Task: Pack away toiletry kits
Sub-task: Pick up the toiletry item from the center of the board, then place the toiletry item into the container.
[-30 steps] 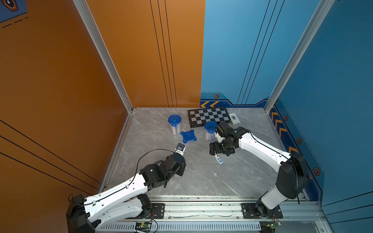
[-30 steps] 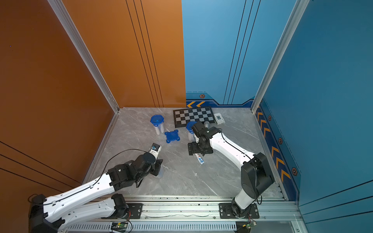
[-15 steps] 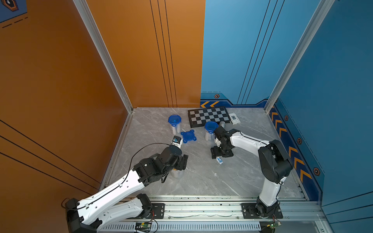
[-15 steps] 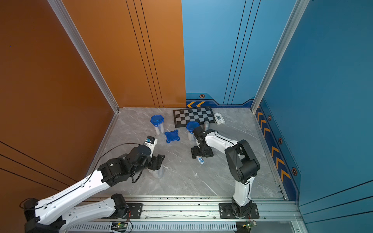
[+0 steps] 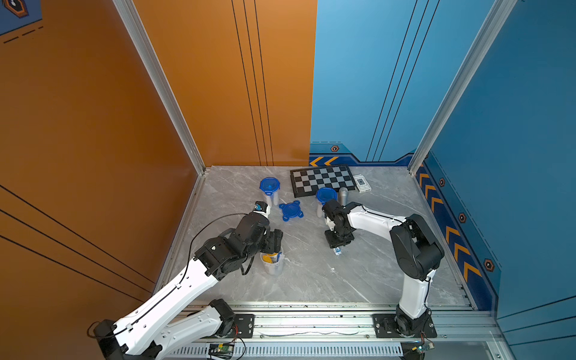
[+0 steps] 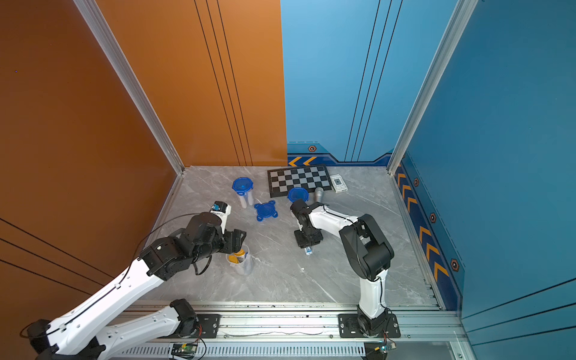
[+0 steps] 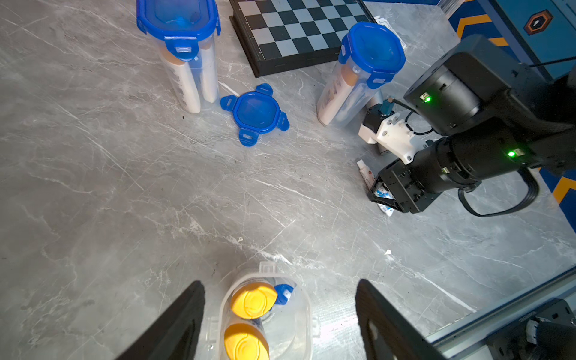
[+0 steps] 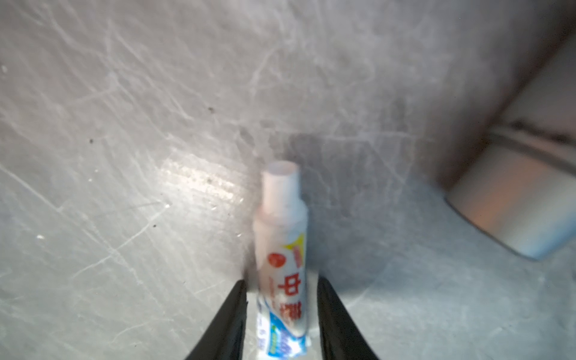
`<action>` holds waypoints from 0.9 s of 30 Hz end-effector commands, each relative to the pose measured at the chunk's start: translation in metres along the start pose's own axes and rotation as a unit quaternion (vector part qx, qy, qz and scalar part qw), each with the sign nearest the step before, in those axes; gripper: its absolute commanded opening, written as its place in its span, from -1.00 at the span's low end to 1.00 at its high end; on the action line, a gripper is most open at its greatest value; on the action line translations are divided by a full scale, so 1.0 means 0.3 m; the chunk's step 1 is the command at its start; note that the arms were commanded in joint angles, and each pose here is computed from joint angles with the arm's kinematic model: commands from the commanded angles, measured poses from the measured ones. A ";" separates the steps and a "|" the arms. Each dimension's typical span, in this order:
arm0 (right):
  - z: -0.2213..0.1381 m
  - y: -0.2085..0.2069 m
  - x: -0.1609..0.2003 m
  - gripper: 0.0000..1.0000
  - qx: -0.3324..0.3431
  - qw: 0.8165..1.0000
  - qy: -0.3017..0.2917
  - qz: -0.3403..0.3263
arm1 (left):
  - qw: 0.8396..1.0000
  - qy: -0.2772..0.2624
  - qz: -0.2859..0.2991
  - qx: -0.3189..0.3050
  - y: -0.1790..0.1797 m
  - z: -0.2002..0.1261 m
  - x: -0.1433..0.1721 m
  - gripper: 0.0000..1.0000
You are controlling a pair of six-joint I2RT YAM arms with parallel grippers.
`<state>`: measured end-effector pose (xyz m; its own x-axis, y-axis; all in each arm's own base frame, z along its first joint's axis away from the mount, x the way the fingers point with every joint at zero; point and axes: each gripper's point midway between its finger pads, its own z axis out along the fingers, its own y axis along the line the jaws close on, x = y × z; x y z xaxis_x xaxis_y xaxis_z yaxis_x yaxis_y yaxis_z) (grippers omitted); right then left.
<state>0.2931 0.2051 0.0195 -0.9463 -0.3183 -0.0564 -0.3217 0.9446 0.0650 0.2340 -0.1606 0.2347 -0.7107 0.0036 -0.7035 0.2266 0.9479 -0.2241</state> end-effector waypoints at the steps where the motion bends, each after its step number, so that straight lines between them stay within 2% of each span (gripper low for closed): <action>1: 0.003 -0.011 0.034 -0.43 0.020 1.000 0.006 -0.009 | 1.000 0.020 -0.004 0.018 -0.019 -0.032 -0.004 0.59; 4: -0.014 -0.004 0.023 -0.71 0.017 1.000 -0.005 -0.015 | 0.998 0.045 -0.023 0.032 -0.023 -0.046 0.014 0.66; 8: -0.093 0.079 -0.014 -0.98 -0.031 0.996 -0.062 -0.051 | 0.988 0.100 -0.100 0.064 -0.013 -0.057 0.056 0.70; 11: -0.212 0.191 -0.037 -1.00 -0.096 0.982 -0.137 -0.090 | 0.975 0.132 -0.141 0.107 -0.048 -0.061 0.070 0.70; 15: -0.375 0.358 -0.030 -0.98 -0.173 0.952 -0.210 -0.142 | 0.967 0.155 -0.145 0.144 -0.100 -0.065 0.063 0.70; 20: -0.512 0.507 -0.015 -0.97 -0.245 0.923 -0.244 -0.172 | 0.962 0.148 -0.152 0.171 -0.135 -0.048 0.033 0.70; 27: -0.644 0.657 0.011 -0.95 -0.315 0.891 -0.248 -0.211 | 0.958 0.133 -0.170 0.190 -0.156 0.008 0.009 0.55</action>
<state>0.2274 0.3538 0.1976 -0.6769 -0.4330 -0.5952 -0.7214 0.5509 0.4196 0.2177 -0.1989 0.2427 -0.9175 -0.1410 -0.3720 0.1433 0.7551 -0.6397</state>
